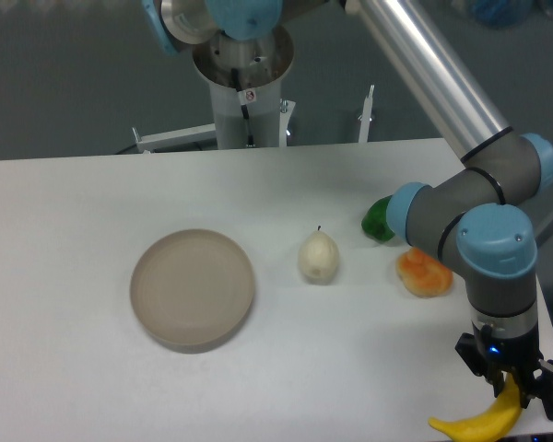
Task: Place bananas on a plate
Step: 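Carry the held yellow banana with the gripper over to the beige plate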
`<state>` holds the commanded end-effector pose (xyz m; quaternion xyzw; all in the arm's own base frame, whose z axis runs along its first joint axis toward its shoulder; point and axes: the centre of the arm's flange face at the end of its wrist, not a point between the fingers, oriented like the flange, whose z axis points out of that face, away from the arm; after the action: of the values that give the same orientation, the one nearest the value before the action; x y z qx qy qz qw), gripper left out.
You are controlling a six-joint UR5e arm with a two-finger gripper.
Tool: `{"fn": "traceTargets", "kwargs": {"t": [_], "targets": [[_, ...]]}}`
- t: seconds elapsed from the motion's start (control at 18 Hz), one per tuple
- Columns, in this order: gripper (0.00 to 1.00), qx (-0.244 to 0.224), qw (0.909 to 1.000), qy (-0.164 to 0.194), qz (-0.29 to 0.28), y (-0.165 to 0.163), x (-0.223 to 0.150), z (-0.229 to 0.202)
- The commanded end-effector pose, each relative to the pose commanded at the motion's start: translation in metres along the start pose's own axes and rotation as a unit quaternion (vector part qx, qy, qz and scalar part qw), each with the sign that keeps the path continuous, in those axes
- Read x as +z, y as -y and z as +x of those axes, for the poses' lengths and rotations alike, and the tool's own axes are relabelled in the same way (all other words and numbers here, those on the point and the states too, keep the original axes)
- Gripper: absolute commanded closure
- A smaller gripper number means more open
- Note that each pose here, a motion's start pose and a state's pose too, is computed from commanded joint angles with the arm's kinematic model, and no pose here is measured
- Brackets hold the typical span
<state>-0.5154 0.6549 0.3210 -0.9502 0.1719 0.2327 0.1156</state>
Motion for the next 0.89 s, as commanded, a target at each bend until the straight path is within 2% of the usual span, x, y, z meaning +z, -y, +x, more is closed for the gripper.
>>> {"fn": "traceTargets", "kwargs": {"t": [0.44,0.72,0.83,0.89], "targets": [[0.70,0.003,1.0000,-0.006,-0.002,0.001,-0.008,0.007],[0.70,-0.020,0.9997,-0.017,-0.001,0.013,-0.052,0.039],[0.70,-0.042,0.9989,-0.021,0.000,0.013,-0.073,0.052],[0.70,-0.068,0.9974,-0.025,0.004,0.023,-0.090,0.066]]}}
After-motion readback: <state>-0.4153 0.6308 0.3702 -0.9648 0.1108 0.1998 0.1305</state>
